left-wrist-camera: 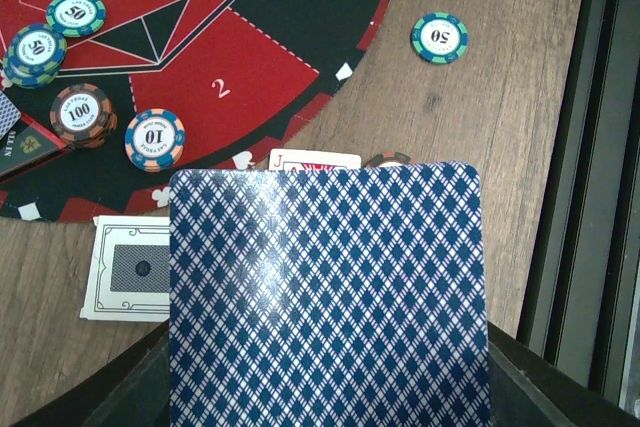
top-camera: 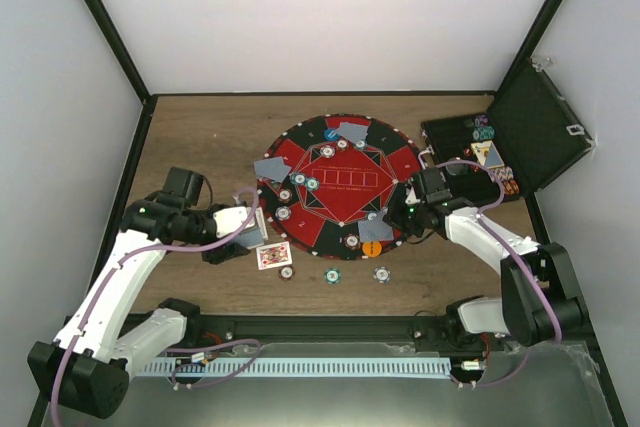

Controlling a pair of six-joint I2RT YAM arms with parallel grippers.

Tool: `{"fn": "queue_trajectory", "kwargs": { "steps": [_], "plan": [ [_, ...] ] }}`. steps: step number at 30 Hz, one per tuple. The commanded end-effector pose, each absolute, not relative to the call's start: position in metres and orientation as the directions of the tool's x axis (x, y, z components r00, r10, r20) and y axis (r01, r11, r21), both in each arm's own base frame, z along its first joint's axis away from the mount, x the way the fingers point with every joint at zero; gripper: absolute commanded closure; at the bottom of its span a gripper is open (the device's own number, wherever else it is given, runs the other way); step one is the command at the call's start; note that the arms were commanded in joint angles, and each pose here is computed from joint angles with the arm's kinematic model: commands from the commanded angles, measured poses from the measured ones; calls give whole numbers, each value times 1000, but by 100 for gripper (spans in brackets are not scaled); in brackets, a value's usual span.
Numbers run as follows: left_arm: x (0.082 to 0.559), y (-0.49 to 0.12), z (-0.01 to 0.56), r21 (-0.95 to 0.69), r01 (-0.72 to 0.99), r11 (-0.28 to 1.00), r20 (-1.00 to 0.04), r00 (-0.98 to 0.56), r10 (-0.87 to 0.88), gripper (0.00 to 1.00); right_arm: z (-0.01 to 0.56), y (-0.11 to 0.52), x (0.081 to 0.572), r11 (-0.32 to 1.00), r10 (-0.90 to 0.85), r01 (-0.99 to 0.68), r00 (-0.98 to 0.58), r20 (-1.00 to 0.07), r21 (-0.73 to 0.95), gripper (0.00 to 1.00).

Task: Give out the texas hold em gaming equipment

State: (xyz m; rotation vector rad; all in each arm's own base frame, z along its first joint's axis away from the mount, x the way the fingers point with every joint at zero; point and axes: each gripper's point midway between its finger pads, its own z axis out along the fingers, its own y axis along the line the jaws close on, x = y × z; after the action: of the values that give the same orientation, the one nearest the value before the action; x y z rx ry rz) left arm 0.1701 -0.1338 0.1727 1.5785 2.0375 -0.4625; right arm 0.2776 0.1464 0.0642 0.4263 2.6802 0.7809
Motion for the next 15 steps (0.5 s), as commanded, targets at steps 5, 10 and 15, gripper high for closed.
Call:
{"fn": "queue_trajectory", "kwargs": {
  "steps": [5,10,15],
  "plan": [
    [175,-139,181,69,967,246,-615,-153,774,96,65,139,280,825,360,184,-900,-247,534,96],
    [174,-138,180,71,966,247,-613,-153,775,96,67,139,279,825,357,179,-900,-250,536,96],
    [175,-138,180,69,966,249,-613,-155,775,96,63,131,275,846,356,198,-901,-247,495,98]
  ]
}}
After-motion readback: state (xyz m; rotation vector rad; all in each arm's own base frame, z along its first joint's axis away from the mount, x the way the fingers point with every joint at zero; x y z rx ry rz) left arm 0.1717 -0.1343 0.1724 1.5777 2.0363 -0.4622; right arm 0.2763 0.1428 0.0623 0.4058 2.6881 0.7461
